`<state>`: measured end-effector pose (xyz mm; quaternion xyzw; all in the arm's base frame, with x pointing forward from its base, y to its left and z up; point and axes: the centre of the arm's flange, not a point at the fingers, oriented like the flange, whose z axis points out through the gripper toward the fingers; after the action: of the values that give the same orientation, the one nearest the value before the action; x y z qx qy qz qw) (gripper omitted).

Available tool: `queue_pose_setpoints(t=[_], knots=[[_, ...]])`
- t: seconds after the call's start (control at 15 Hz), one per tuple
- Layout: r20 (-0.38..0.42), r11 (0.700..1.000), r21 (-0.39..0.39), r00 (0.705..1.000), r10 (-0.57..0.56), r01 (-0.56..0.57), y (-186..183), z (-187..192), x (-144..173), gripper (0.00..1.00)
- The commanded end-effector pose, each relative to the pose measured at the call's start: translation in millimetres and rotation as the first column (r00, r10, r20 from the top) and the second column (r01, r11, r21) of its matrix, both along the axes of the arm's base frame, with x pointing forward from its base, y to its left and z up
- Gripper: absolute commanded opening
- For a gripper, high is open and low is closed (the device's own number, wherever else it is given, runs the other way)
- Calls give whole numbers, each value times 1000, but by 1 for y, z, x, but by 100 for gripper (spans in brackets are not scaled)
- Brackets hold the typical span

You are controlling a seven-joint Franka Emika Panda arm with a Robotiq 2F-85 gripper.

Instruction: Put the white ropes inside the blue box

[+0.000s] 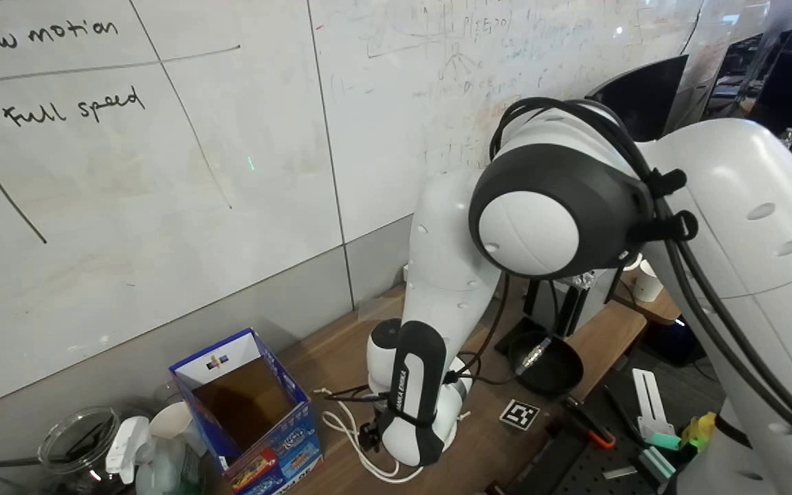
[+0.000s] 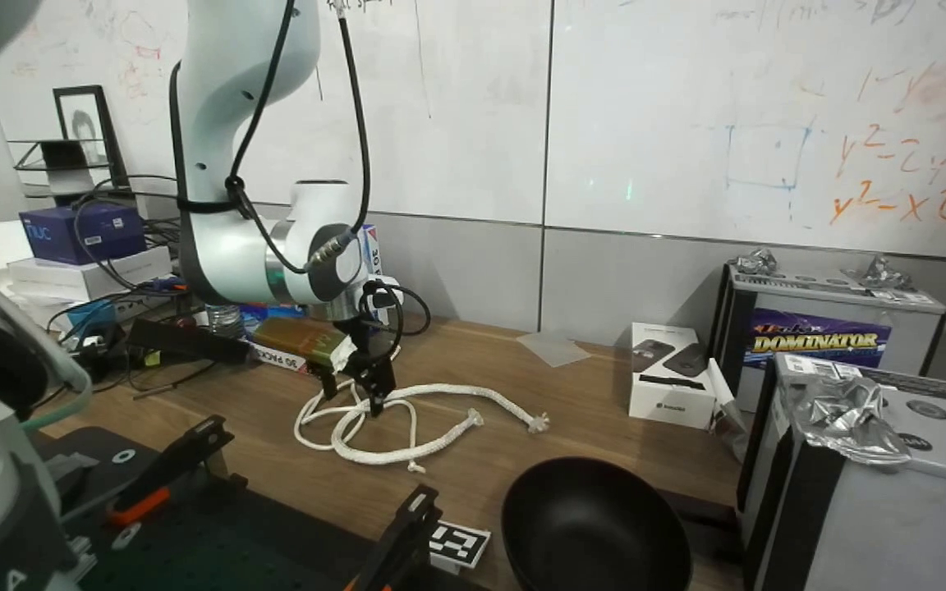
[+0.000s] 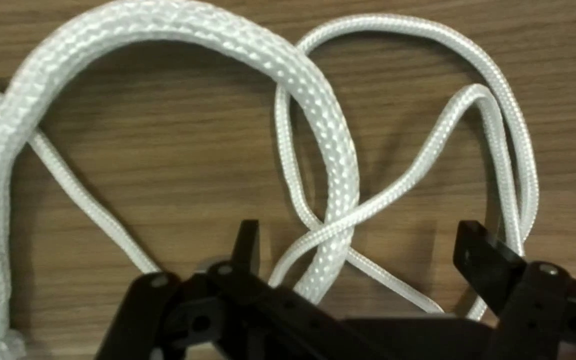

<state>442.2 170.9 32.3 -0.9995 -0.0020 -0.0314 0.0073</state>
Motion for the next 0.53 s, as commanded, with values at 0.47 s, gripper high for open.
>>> queue_pose_setpoints(t=[0.47], knots=[[-31,999,-11,999,43,-44,-3,-7,13,100]])
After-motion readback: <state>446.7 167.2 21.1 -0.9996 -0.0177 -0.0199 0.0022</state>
